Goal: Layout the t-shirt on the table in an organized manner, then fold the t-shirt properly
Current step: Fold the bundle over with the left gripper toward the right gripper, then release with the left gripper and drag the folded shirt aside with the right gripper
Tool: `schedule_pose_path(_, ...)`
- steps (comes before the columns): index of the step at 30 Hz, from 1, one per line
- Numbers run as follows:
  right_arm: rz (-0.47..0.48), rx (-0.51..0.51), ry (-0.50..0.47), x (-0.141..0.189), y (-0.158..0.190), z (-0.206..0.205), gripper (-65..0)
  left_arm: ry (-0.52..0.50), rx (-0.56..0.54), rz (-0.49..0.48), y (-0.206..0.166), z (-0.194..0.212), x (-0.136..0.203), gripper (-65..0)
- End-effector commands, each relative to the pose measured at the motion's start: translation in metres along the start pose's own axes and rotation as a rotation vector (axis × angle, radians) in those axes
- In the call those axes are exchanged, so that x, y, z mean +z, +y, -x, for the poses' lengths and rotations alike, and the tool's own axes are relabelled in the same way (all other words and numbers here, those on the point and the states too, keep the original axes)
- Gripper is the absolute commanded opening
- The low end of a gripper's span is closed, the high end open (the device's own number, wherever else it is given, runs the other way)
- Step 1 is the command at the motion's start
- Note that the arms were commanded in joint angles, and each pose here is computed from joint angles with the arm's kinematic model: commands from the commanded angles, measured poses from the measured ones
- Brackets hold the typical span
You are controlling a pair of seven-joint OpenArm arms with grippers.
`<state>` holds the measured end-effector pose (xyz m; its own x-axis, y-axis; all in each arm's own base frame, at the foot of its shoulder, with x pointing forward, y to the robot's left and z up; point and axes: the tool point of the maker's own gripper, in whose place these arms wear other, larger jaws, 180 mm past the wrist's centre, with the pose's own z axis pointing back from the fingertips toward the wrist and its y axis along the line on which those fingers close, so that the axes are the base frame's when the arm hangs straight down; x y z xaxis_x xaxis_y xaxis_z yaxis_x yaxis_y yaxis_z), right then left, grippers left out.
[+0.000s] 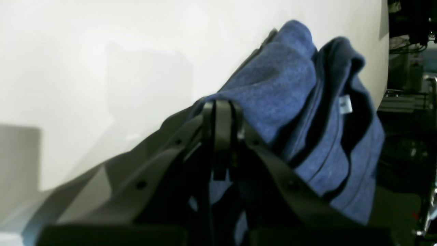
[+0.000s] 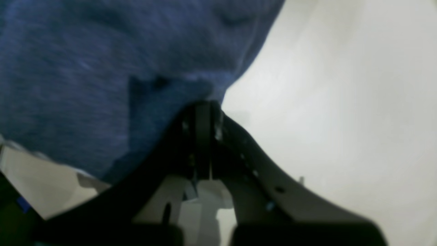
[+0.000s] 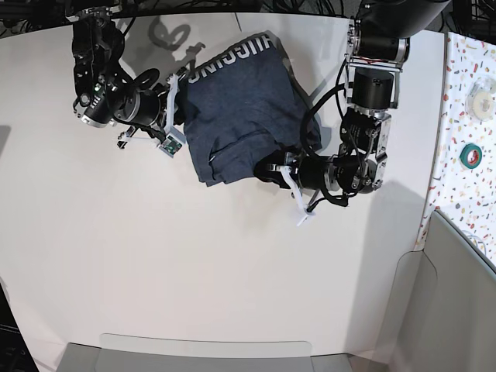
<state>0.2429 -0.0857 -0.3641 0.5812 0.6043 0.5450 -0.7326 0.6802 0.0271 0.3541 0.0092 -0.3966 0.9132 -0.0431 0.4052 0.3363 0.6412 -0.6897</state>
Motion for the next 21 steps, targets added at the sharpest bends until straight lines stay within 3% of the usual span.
schedule_pose_path(1,0.038,-0.004,-0.039,0.010,-0.012,-0.007,-65.0,-0.041,-0.031,0.015,-0.011,-0.022,0.002,-65.0)
schedule_pose_path(5,0.207,-0.141,-0.067,0.043,-0.069,0.010,-65.0,-0.061,-0.055,0.026,-0.019,-0.032,0.007,-65.0)
schedule_pose_path(9,0.348,-0.245,-0.122,0.077,-0.115,0.017,-65.0,-0.118,-0.204,0.037,-0.051,-0.057,0.030,-62.2)
schedule_pose_path(12,0.327,-0.240,-0.136,0.072,-0.108,0.005,-65.0,-0.231,-0.295,0.104,-0.088,-0.082,0.059,-53.5)
schedule_pose_path(15,0.232,-0.228,-0.196,0.050,-0.074,-0.024,-65.0,-0.346,-0.302,0.127,-0.098,-0.087,0.092,-46.2)
schedule_pose_path(17,0.164,-0.196,-0.245,0.038,-0.047,-0.050,-65.0,-0.391,-0.282,0.092,-0.085,-0.088,0.109,-46.5)
schedule_pose_path(21,0.038,-0.124,-0.342,0.027,0.007,-0.100,-65.0,-0.453,-0.179,-0.043,-0.024,-0.070,0.150,-52.3)
